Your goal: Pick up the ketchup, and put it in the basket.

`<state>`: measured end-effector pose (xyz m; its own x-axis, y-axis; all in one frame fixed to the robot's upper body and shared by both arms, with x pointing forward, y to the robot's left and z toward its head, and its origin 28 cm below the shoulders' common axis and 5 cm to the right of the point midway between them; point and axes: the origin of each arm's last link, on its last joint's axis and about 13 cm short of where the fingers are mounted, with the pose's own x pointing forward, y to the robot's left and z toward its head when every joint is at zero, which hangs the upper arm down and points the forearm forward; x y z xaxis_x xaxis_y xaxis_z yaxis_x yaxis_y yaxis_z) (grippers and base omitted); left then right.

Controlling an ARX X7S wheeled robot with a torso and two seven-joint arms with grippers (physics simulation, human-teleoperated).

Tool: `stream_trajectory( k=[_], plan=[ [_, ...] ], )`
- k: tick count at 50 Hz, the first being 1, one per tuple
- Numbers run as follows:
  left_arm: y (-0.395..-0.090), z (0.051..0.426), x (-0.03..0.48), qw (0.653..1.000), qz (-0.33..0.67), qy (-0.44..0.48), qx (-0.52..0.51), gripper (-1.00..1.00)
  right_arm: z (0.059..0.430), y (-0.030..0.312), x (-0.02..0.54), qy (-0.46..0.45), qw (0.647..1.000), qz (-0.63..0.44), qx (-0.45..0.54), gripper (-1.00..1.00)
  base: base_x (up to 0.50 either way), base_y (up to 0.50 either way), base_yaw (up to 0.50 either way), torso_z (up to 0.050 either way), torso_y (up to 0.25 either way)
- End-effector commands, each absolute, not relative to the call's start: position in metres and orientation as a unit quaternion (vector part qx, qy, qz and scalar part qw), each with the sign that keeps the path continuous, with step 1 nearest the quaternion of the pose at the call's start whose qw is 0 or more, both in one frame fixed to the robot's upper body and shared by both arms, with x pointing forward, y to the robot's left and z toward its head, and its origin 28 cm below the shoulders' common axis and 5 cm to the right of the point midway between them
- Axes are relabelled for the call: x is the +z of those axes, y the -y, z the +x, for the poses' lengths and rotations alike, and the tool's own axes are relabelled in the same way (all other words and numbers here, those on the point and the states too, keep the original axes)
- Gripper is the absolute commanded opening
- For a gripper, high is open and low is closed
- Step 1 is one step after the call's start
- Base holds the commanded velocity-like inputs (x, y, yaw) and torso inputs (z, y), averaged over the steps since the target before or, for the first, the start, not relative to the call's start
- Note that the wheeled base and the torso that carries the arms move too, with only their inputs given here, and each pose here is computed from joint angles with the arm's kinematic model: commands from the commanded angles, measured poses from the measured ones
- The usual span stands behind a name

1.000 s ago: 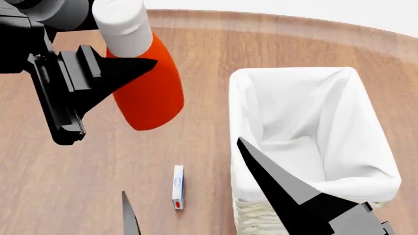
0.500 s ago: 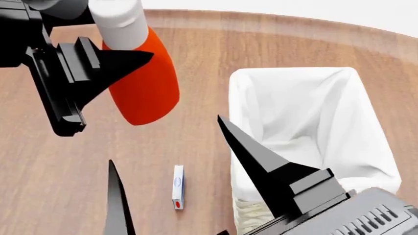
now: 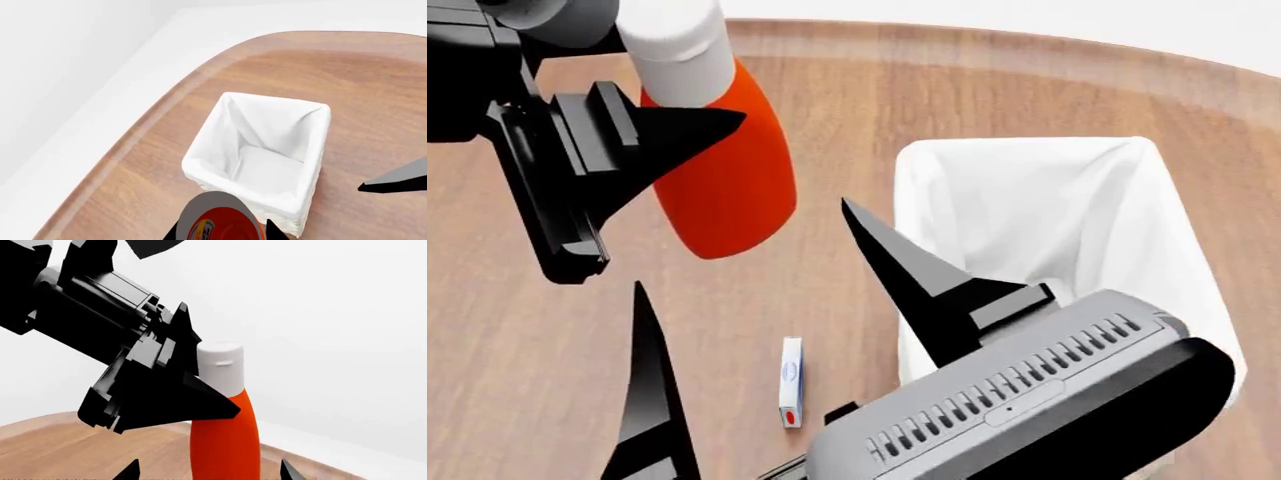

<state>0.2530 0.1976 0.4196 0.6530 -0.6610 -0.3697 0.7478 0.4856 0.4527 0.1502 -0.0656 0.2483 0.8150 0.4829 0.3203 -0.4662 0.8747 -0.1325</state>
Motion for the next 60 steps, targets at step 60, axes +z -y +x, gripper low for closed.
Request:
stream_trajectory(
  k=[60],
  plan=[
    [-0.198,0.255,0.412,0.863,0.294,-0.075,-0.405,-1.00,0.201,0.054,0.234,0.125,0.960,-0.034,0.247,1.00,0.00,0.00,0.00,0.000,0.001]
  ],
)
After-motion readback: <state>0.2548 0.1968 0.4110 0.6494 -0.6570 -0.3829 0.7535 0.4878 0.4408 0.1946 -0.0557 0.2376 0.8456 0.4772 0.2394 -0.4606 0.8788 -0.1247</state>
